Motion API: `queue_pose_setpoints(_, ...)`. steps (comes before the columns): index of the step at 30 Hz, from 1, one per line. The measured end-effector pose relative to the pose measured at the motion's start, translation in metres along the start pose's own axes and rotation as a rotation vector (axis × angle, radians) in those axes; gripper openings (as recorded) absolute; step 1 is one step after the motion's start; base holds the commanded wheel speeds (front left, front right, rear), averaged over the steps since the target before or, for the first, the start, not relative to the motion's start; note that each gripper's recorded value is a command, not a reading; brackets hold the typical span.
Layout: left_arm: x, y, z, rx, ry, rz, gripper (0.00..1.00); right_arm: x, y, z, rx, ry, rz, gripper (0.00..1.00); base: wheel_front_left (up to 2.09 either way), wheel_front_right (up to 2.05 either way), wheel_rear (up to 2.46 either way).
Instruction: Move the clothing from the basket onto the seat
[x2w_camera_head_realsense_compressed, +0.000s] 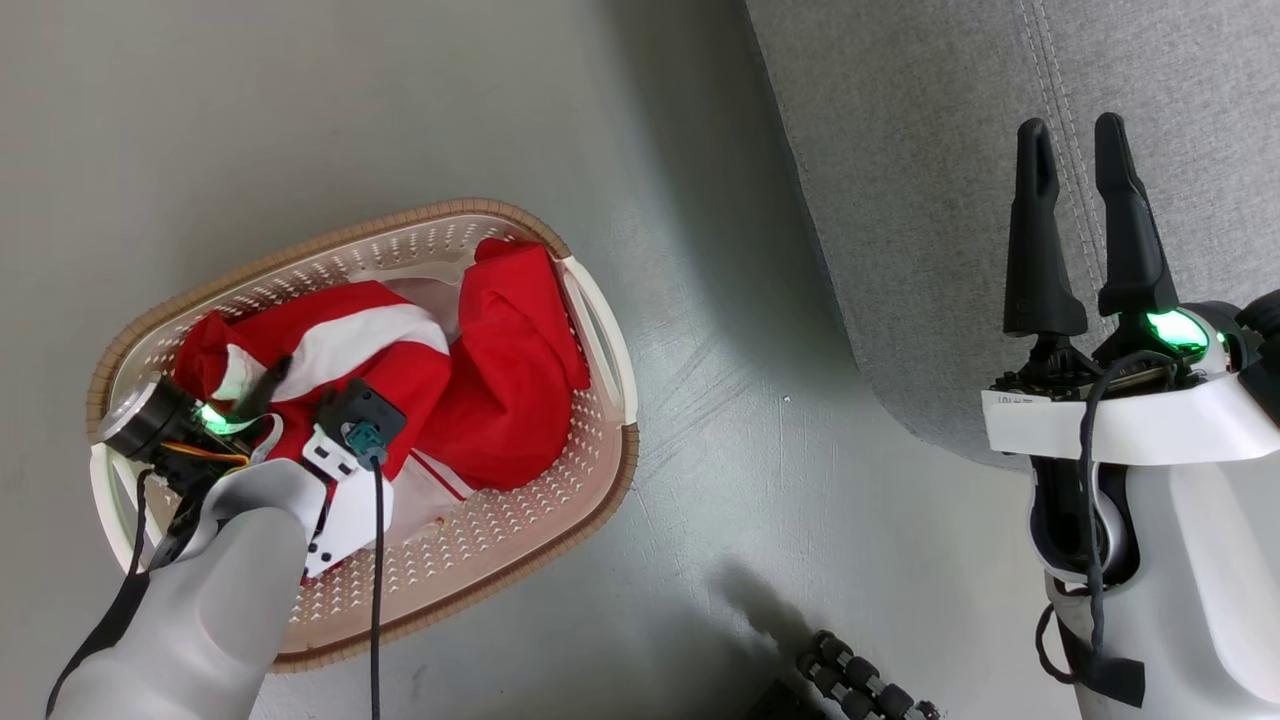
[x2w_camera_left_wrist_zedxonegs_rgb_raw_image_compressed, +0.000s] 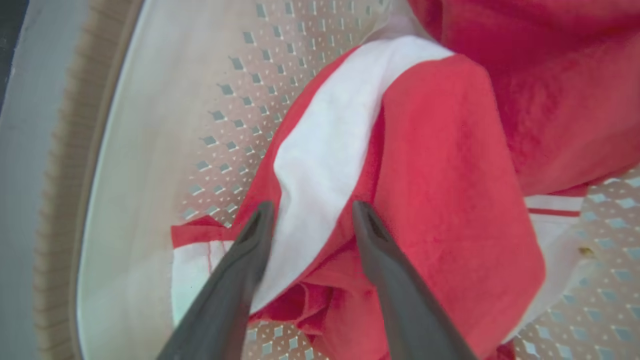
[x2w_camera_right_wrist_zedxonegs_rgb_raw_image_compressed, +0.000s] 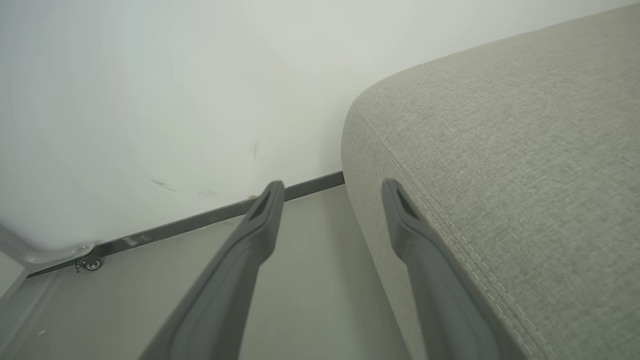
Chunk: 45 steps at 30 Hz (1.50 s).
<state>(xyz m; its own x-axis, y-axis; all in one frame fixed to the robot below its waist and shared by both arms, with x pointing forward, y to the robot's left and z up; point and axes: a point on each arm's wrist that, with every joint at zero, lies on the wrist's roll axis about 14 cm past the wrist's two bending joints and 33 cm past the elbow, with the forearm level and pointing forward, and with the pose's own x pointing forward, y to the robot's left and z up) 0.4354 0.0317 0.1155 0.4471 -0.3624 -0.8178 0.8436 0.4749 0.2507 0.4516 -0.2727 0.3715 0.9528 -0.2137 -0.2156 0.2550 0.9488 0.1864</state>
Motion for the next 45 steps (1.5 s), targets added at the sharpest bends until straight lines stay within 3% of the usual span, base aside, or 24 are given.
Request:
queue_pose_setpoints(1, 0.000, 0.000, -0.001, 0.008, 0.005, 0.000, 0.34, 0.000, 0.000, -0.001, 0.002, 0.002, -0.001, 1.00, 0.00, 0.00, 0.00)
queue_pose_setpoints(3, 0.001, 0.004, -0.006, 0.037, 0.033, 0.010, 0.00, 0.000, 0.001, -0.002, 0.011, 0.004, 0.001, 1.00, 0.00, 0.00, 0.00)
queue_pose_setpoints(17, -0.002, 0.003, 0.028, 0.007, -0.055, 0.020, 0.00, 0.004, 0.002, 0.008, 0.031, -0.023, 0.003, 1.00, 0.00, 0.00, 0.00)
queue_pose_setpoints(45, -0.065, 0.076, 0.101, -0.237, -0.369, 0.280, 0.00, 0.002, 0.035, 0.029, 0.046, -0.070, 0.095, 1.00, 0.00, 0.00, 0.00)
